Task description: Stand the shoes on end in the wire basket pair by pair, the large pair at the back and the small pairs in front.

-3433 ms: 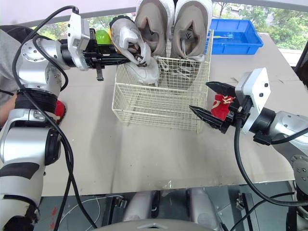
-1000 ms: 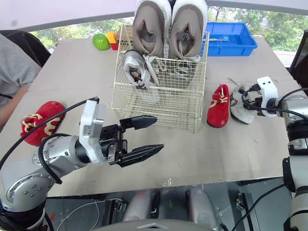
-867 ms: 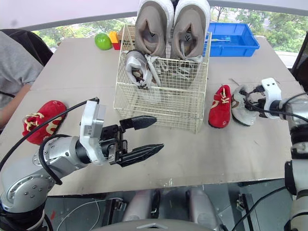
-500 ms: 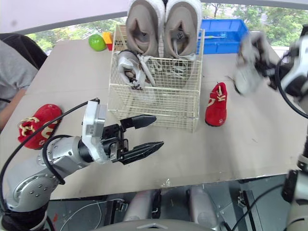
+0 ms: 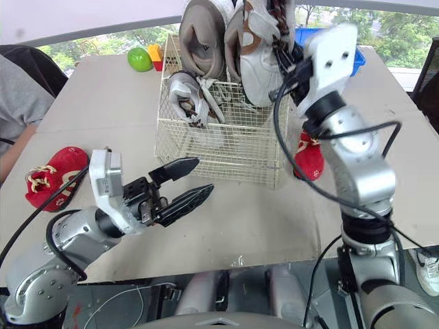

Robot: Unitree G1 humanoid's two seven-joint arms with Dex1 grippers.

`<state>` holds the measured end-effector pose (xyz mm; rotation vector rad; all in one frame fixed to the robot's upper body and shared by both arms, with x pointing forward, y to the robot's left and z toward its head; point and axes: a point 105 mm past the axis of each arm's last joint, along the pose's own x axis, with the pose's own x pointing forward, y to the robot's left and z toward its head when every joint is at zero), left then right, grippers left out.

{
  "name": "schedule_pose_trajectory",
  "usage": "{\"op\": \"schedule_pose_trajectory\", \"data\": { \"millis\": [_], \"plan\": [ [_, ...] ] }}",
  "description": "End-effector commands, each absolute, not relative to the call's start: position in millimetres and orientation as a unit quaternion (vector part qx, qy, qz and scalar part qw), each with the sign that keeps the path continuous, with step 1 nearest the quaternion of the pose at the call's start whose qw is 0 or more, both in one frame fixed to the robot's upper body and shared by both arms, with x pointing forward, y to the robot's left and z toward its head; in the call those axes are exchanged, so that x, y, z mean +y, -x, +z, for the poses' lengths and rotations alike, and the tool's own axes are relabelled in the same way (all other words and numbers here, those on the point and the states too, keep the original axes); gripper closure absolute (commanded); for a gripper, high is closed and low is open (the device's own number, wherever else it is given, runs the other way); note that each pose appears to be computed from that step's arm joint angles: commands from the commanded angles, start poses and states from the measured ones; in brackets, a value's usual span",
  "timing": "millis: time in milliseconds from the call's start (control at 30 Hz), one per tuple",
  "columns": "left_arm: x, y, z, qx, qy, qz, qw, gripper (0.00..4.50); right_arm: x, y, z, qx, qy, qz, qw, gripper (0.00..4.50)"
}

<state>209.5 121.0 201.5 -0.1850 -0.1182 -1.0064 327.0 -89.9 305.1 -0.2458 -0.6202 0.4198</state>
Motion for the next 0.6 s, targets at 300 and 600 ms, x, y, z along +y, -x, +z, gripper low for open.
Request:
{"op": "schedule_pose_trajectory", "data": {
  "millis": [300, 600],
  "plan": [
    [144, -202, 199, -0.088, 0.060, -0.444, 0.890, 0.00, -71, -333, 232, -0.309, 0.182, 0.147, 0.922, 4.48],
    [139, -208, 202, -0.091, 0.052, -0.446, 0.889, 0.00, -68, -330, 195, -0.251, 0.167, 0.179, 0.937, 4.48]
  ]
}}
